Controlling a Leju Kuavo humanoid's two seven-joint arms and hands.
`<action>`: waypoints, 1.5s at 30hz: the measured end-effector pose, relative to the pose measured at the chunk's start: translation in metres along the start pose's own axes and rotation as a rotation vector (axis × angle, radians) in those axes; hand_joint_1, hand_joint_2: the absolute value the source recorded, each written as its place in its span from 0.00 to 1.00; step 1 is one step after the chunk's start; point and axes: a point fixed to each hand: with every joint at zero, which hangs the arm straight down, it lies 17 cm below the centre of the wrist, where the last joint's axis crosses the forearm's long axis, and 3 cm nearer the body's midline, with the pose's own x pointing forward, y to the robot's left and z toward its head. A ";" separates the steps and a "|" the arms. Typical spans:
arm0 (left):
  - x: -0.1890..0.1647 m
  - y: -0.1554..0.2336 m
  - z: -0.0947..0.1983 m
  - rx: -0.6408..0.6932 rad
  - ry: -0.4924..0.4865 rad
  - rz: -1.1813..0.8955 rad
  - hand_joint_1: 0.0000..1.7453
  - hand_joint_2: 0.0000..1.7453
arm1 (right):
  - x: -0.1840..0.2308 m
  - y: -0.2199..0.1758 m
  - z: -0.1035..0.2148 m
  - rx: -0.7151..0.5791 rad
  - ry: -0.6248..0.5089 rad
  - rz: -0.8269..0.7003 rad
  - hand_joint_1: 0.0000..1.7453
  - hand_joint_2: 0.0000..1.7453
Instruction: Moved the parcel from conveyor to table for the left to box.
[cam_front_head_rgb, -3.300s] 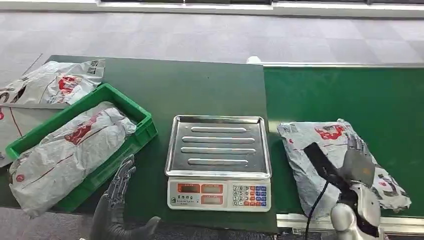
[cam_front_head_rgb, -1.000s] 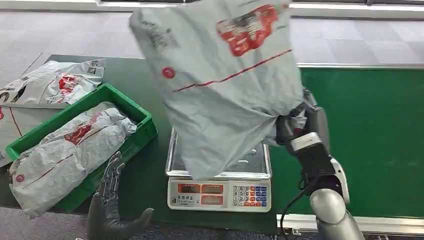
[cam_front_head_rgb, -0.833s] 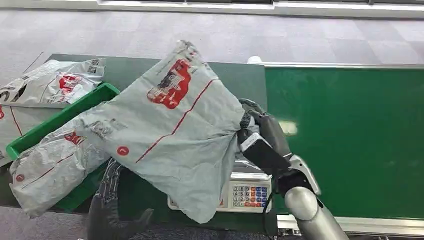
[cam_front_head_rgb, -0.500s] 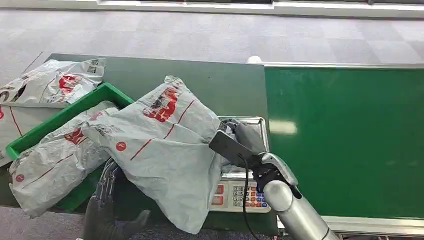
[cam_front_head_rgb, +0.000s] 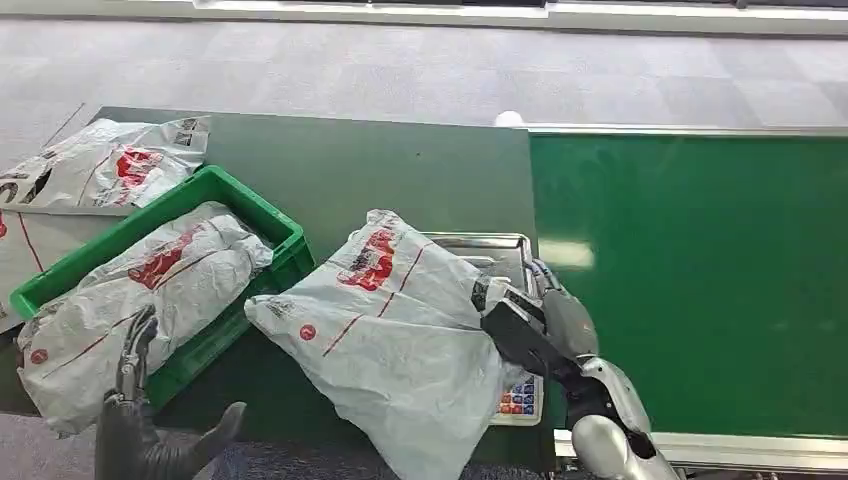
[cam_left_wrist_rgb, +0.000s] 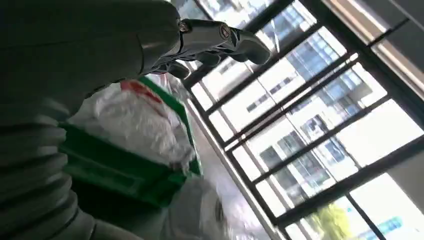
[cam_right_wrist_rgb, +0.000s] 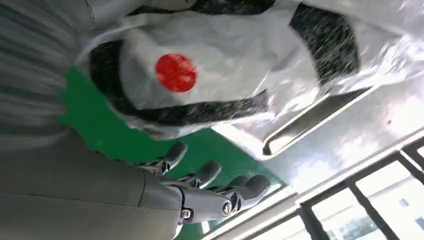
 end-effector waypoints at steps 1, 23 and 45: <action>0.001 0.010 -0.006 0.026 -0.007 -0.044 0.00 1.00 | 0.000 -0.008 0.005 -0.031 -0.018 -0.024 0.00 1.00; 0.032 -0.106 -0.108 -0.277 -0.130 -0.176 0.00 1.00 | 0.042 -0.158 0.120 -0.861 -0.461 -0.511 0.00 1.00; -0.042 -0.291 -0.048 -0.883 0.218 -0.175 0.00 1.00 | 0.064 -0.206 0.153 -1.089 -0.475 -0.557 0.00 1.00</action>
